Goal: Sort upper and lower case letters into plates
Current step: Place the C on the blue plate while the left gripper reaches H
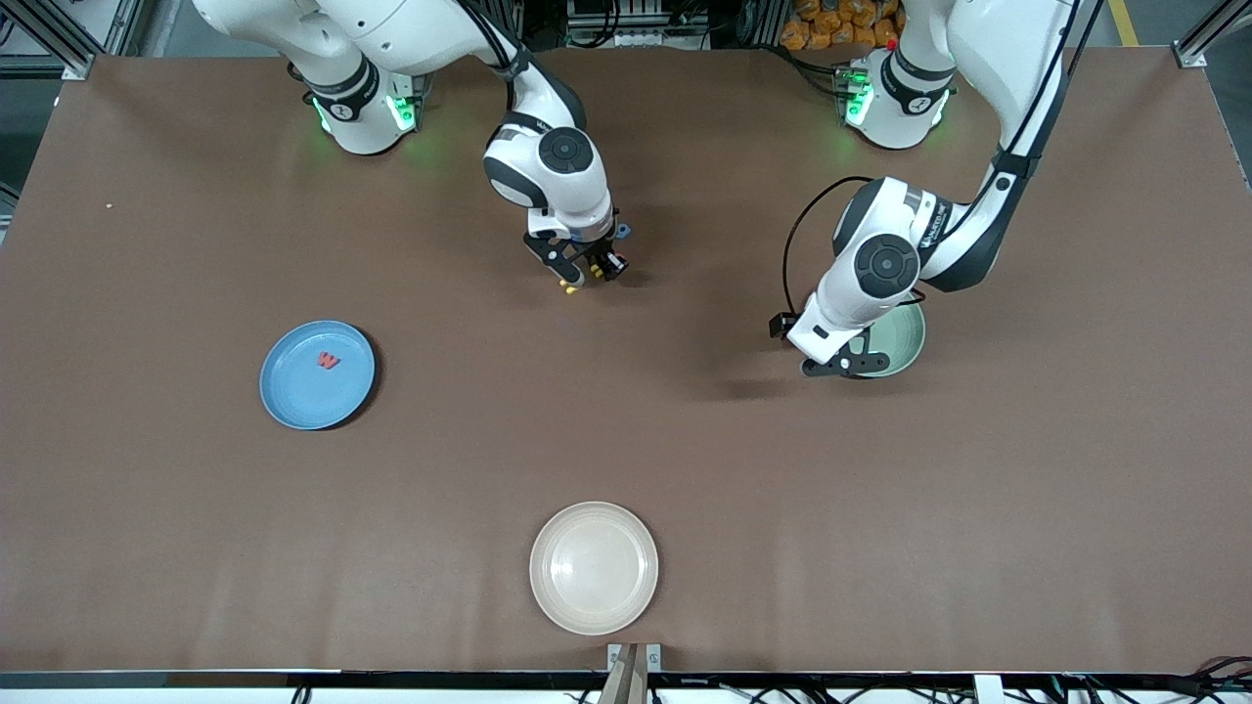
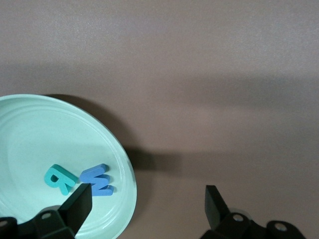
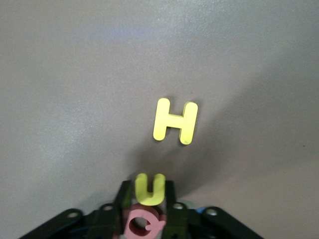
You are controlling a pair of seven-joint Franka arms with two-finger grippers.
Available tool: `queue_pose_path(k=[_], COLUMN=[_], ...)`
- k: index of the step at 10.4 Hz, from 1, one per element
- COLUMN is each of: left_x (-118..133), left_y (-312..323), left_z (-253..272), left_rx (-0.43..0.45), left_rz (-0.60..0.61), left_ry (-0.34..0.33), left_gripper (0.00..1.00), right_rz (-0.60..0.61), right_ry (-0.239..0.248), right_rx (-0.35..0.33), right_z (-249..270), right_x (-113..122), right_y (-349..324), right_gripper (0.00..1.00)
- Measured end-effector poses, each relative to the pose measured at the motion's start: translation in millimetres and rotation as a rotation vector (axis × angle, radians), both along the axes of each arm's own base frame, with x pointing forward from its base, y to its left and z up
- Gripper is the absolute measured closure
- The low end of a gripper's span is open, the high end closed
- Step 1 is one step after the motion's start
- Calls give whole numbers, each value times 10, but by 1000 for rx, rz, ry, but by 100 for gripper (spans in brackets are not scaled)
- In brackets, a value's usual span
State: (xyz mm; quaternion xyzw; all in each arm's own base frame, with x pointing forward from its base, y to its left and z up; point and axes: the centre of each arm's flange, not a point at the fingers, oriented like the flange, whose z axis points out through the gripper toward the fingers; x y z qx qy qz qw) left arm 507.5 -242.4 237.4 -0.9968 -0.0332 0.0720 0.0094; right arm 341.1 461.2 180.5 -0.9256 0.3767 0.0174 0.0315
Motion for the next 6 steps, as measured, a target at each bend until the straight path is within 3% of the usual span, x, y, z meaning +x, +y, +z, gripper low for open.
queue_pose_path(k=[1,6], left_x=[0,7], left_y=[-1,-8], left_z=[-2,-8], left_rx=[0,-1], left_rz=[0,0], left_ry=[0,1], left_gripper=[0,0], right_rz=[4,-10], right_ry=[-4,-11], right_rx=[-1,-2], right_z=[2,27], right_x=[-2,80], right_y=[1,-45], right_gripper=[74,74])
